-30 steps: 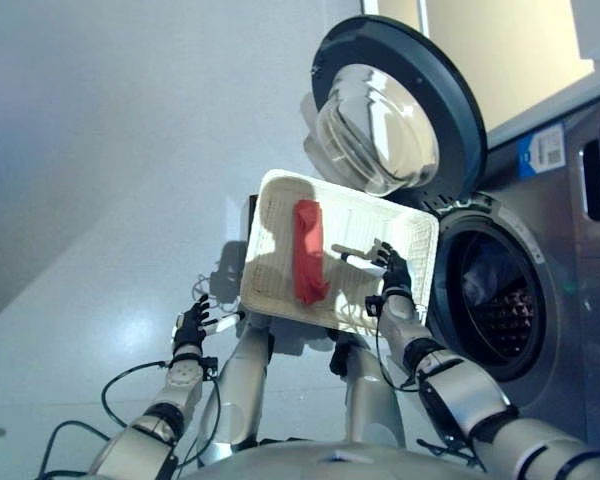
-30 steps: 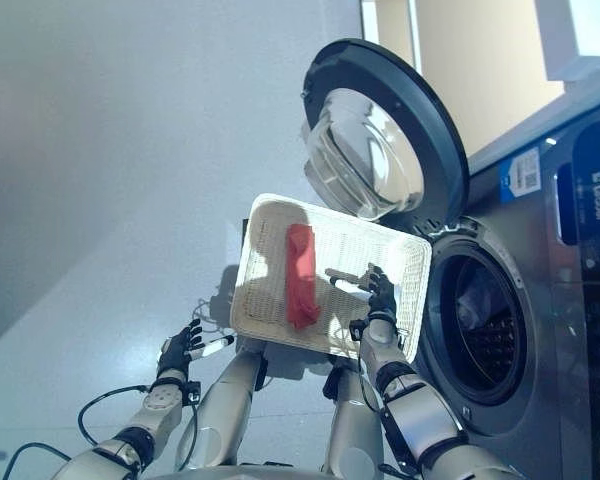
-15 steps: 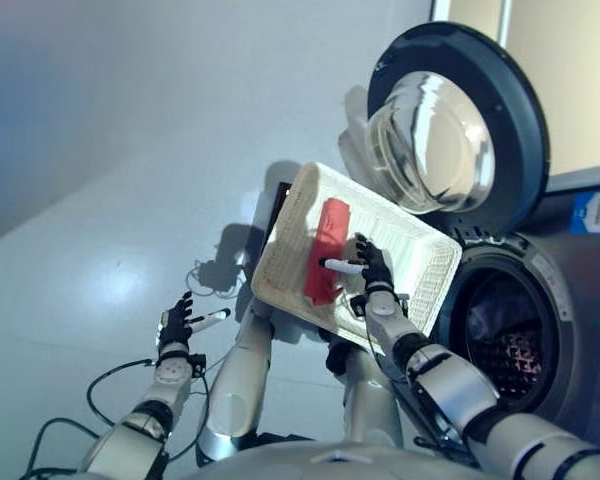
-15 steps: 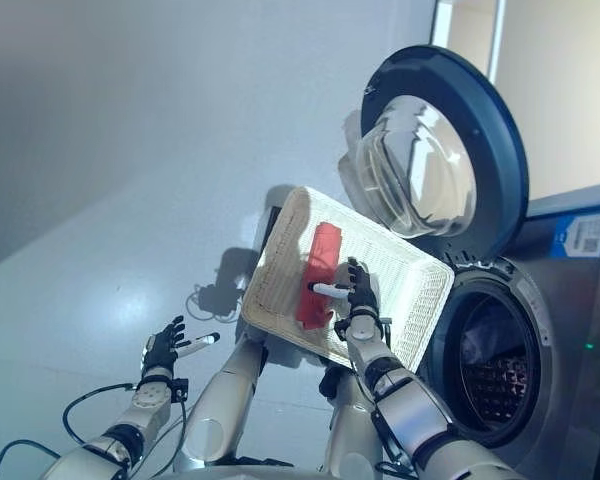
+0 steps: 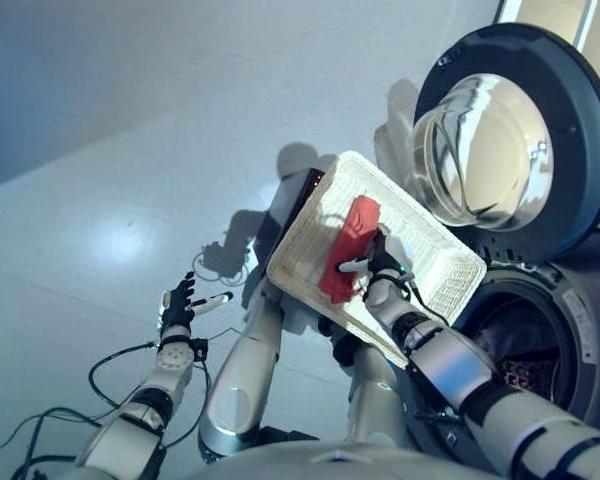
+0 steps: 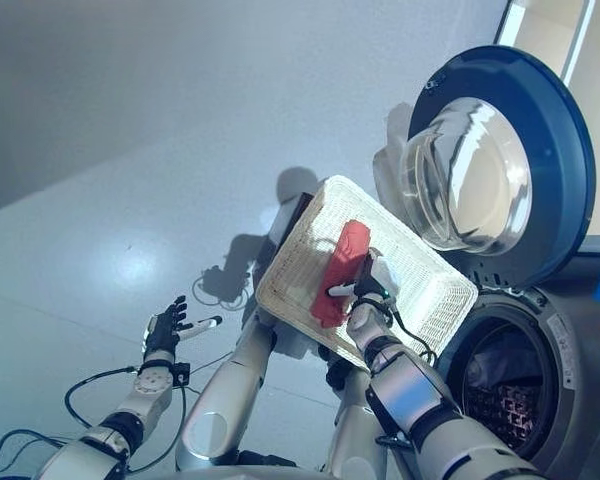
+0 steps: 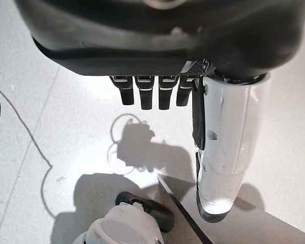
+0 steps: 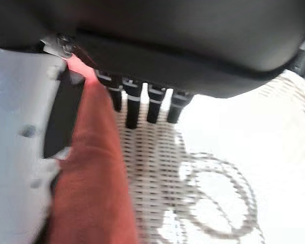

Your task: Pick up the clothes and place them into the washing machine

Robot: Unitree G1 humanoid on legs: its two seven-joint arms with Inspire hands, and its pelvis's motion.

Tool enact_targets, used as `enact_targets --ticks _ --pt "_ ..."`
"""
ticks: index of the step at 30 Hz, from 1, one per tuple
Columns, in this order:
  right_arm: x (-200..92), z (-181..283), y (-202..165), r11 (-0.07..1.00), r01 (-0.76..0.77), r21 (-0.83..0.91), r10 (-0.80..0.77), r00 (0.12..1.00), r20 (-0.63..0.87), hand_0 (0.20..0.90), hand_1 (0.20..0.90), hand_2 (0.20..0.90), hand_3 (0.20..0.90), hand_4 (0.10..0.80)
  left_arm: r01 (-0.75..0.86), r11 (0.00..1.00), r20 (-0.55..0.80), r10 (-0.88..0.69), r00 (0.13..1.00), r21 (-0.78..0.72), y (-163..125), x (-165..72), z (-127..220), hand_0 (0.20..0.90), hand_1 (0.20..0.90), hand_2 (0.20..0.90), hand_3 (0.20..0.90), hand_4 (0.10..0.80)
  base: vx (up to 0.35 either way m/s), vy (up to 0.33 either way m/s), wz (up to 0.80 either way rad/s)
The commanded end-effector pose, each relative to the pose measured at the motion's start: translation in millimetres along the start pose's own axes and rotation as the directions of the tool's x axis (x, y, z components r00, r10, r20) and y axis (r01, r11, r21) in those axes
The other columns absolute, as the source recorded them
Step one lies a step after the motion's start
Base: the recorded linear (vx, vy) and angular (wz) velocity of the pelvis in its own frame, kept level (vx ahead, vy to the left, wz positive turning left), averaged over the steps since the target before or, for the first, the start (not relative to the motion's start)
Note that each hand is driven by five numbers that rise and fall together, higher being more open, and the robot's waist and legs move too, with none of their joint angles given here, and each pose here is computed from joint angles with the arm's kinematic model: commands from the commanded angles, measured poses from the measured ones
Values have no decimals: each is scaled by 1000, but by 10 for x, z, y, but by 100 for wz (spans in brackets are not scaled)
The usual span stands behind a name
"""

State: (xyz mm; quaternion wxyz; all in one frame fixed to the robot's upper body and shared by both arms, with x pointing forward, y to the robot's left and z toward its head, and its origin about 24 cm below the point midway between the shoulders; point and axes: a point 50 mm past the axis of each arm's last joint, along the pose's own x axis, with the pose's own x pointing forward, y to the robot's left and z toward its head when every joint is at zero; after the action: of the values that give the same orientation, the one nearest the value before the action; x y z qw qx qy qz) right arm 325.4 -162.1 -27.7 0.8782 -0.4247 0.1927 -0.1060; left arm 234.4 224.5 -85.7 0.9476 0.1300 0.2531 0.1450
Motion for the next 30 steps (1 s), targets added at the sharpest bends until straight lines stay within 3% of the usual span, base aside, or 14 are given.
enact_targets --ticks 1,13,22,26,30 --pt "-164 261 309 990 -136 -45 140 985 101 200 200 200 200 300 -19 999 57 17 998 41 54 17 83 900 900 900 900 800 21 10 5" --pt "-228 -80 364 978 -149 -144 155 988 26 200 200 200 200 300 16 997 21 -17 1000 71 -38 -62 -49 900 900 900 900 800 14 11 5" --pt "-169 -673 88 975 -94 -200 71 990 -120 200 200 200 200 300 30 994 -28 -27 999 104 -7 -134 -218 900 900 900 900 800 21 24 -1" --pt "-143 -868 -61 982 -57 -178 24 983 -181 200 200 200 200 300 20 993 -70 -12 997 116 77 -177 -344 900 900 900 900 800 30 13 -18" --pt "-114 -992 -199 999 23 24 -17 970 -243 200 200 200 200 300 6 995 -103 5 995 104 136 -213 -436 900 900 900 900 800 -49 54 -24"
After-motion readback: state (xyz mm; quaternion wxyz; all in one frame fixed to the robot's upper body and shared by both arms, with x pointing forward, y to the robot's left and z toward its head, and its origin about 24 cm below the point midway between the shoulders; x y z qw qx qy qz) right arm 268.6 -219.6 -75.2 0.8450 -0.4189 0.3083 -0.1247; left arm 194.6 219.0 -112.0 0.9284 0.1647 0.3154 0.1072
